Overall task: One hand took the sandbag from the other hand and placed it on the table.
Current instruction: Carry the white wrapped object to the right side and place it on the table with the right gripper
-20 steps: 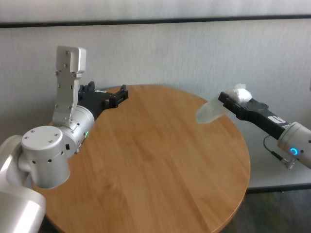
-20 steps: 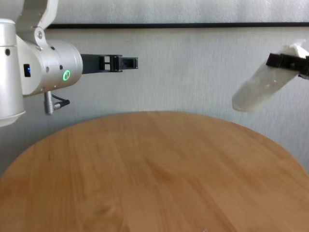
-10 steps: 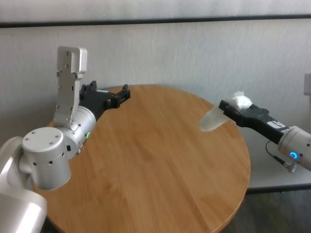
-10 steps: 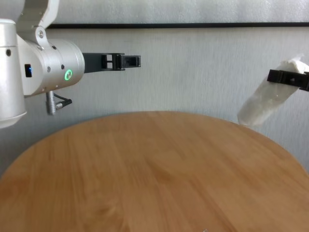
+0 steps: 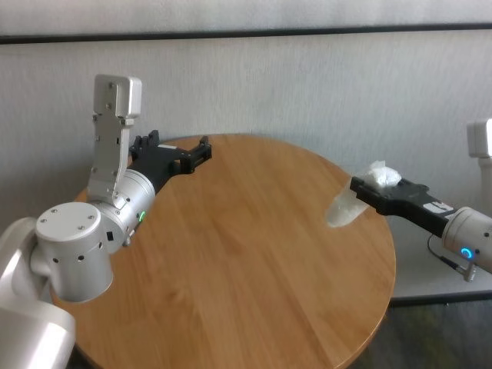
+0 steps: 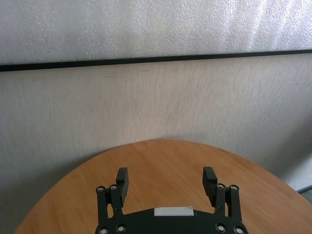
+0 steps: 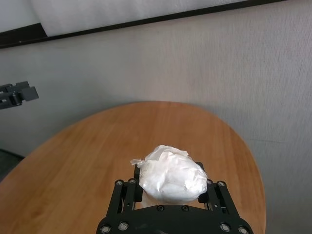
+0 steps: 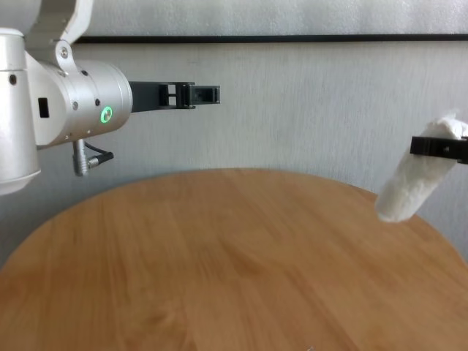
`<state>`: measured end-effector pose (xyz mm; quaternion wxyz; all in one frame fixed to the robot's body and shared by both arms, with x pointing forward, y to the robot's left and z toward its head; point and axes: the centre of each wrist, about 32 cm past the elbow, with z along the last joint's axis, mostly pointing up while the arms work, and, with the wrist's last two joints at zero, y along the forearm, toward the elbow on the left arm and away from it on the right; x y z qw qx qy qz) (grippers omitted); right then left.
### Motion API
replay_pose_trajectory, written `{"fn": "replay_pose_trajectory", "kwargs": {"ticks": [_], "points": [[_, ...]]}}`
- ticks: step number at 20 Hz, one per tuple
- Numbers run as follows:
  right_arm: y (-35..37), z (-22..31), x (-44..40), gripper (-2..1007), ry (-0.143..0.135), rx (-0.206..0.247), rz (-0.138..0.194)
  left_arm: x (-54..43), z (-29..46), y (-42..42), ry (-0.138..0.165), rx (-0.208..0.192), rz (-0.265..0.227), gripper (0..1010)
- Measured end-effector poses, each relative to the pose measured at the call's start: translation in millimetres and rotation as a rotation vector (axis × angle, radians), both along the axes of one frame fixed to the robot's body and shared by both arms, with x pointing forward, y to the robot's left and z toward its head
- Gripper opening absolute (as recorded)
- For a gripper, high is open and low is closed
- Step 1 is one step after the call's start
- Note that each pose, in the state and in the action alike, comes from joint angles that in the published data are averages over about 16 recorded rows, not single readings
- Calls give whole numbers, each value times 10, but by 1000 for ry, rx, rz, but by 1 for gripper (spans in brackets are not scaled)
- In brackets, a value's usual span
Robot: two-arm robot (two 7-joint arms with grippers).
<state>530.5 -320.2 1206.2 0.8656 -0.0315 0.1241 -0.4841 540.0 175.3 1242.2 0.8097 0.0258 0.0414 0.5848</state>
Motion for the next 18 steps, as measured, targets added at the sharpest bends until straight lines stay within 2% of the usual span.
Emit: {"fn": "replay_pose_trajectory", "kwargs": {"ticks": [7,18], "points": [[18,-48,76,584,44,-58,4,25,-14,-2,18,-9,-8,1002],[110,-98,342,584,134,-146,59,116,-55,24,42,-17,2,1002]]}}
